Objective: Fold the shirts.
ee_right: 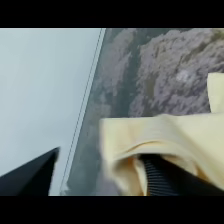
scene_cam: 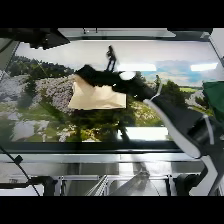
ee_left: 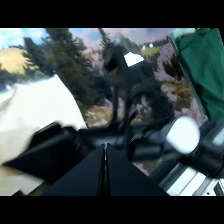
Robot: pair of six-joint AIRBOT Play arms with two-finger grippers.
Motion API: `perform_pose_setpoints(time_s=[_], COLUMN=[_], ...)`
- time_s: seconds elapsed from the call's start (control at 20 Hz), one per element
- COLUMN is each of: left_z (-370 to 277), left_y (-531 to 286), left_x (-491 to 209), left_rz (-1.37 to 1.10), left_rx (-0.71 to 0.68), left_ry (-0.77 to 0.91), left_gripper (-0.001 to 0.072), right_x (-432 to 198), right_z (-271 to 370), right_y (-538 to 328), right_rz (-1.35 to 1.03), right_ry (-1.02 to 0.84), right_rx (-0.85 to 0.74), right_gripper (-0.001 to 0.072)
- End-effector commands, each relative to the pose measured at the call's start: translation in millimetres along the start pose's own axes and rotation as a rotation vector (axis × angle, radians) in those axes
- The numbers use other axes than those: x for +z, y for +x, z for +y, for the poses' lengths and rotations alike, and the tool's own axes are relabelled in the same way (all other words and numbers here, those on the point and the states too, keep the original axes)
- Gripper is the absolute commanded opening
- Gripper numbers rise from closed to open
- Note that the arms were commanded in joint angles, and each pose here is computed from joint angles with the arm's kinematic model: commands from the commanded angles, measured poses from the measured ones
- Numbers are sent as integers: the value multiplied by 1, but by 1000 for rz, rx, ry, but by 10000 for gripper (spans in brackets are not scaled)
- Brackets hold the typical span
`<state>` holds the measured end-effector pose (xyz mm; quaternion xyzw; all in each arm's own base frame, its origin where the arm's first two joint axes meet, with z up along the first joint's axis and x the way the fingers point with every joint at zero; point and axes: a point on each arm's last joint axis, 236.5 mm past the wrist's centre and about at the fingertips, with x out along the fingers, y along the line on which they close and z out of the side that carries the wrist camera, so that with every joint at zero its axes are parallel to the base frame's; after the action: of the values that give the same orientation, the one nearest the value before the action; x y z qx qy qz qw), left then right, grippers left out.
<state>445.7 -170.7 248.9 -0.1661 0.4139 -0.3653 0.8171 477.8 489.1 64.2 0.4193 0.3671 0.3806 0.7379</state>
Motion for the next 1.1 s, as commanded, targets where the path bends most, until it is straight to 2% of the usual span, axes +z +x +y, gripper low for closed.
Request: perform_pose_setpoints(time_s=[0.0, 0.15, 0.2, 0.25, 0.3, 0.45, 0.55, 0.75, 0.8, 0.85, 0.9, 0.95, 1.05], left_z=[17, 34, 37, 39, 41, 46, 48, 57, 58, 59, 58, 57, 57], left_y=[-9, 7, 10, 11, 10, 6, 3, -7, -9, -10, -10, -10, -10], left_x=[-14, -33, -37, -38, -37, -38, -39, -47, -49, -50, -51, -52, -52], left_rz=[13, 63, 72, 76, 71, 70, 75, 102, 107, 112, 117, 120, 120], left_rx=[21, 14, 13, 13, 17, 24, 26, 29, 31, 30, 28, 26, 26], left_ry=[-9, -42, -44, -46, -48, -56, -61, -82, -87, -89, -88, -88, -89], left_gripper=[1, 1, 1, 2, 1, 2, 1, 2, 2, 1, 1, 1, 1], right_x=[-36, -16, -3, 9, 22, 69, 85, 90, 90, 88, 89, 90, 90], right_z=[-18, 32, 49, 61, 71, 80, 56, -79, -100, -118, -134, -147, -174], right_y=[46, 40, 31, 21, 8, -41, -69, -166, -190, -209, -220, -224, -221], right_rz=[-83, -88, -94, -100, -90, -45, 37, 313, 363, 404, 413, 412, 408], right_ry=[13, -100, -163, -217, -262, -230, -208, -202, -194, -157, -95, -57, -9], right_rx=[-46, 75, 118, 148, 185, 252, 182, -369, -439, -487, -517, -531, -552], right_gripper=[678, 675, 583, 327, 6, 14, 14, 14, 17, 166, 553, 660, 660])
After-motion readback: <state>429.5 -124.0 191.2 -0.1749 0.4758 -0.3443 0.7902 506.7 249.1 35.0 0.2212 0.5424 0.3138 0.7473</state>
